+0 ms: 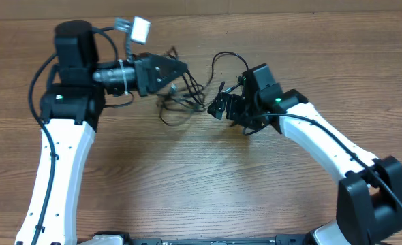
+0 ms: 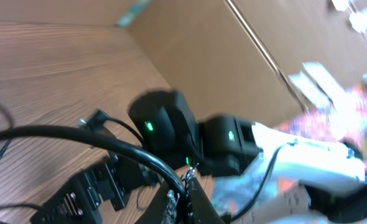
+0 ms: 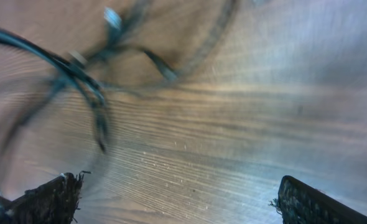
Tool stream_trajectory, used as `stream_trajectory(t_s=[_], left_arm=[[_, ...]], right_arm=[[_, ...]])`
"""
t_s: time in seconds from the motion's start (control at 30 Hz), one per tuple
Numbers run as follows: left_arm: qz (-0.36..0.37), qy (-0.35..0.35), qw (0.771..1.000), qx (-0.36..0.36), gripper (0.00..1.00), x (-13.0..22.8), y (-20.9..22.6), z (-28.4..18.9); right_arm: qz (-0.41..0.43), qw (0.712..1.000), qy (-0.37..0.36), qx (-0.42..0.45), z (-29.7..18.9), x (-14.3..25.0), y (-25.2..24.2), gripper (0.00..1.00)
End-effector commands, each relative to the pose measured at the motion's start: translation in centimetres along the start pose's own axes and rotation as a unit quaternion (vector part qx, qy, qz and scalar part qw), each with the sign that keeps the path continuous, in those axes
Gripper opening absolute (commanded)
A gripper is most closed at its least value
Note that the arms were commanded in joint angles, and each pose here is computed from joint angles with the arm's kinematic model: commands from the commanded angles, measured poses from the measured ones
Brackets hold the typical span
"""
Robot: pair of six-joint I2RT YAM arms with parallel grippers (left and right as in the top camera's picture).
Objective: Untangle cables
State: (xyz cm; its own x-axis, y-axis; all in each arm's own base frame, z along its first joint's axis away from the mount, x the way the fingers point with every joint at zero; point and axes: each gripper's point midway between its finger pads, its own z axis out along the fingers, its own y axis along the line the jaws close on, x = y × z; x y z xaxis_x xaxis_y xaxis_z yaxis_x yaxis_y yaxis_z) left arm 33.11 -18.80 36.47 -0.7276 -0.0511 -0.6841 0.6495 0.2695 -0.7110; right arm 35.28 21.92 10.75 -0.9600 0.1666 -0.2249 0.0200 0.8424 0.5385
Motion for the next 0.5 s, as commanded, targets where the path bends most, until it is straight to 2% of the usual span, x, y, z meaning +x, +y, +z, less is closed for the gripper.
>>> stream_trajectory(t_s=[0.0,0.1,0.17,0.27,0.37,0.47], left_arm=[[0.103,0.014,0.993,0.053,0.04,0.3,-3.1,0.4],[0.123,0.018,0.991,0.054,0.04,0.7,-3.0,0.4],[0.133,0.022,0.989,0.052,0.04,1.1,-2.8,0.4],[0.125,0.026,0.990,0.051,0.04,1.4,-2.8,0.5],[0.142,0.033,0.986,0.076,0.04,1.8,-3.8,1.0],[0.181,0.039,0.978,0.099,0.04,2.3,-4.8,1.6]], right_arm=[[-0.069,0.995,-0.072,-0.019,-4.3,-4.1,1.2,1.00],[-0.040,0.994,-0.103,0.015,-6.2,-6.0,-1.6,1.00],[-0.020,0.993,-0.114,0.003,-7.6,-7.0,-2.7,1.00],[-0.018,0.990,-0.105,-0.090,-9.4,-7.5,-1.1,1.00],[-0.063,0.971,-0.087,-0.213,-11.1,-7.2,2.8,1.00],[-0.118,0.956,-0.088,-0.254,-11.6,-6.7,5.1,1.00]])
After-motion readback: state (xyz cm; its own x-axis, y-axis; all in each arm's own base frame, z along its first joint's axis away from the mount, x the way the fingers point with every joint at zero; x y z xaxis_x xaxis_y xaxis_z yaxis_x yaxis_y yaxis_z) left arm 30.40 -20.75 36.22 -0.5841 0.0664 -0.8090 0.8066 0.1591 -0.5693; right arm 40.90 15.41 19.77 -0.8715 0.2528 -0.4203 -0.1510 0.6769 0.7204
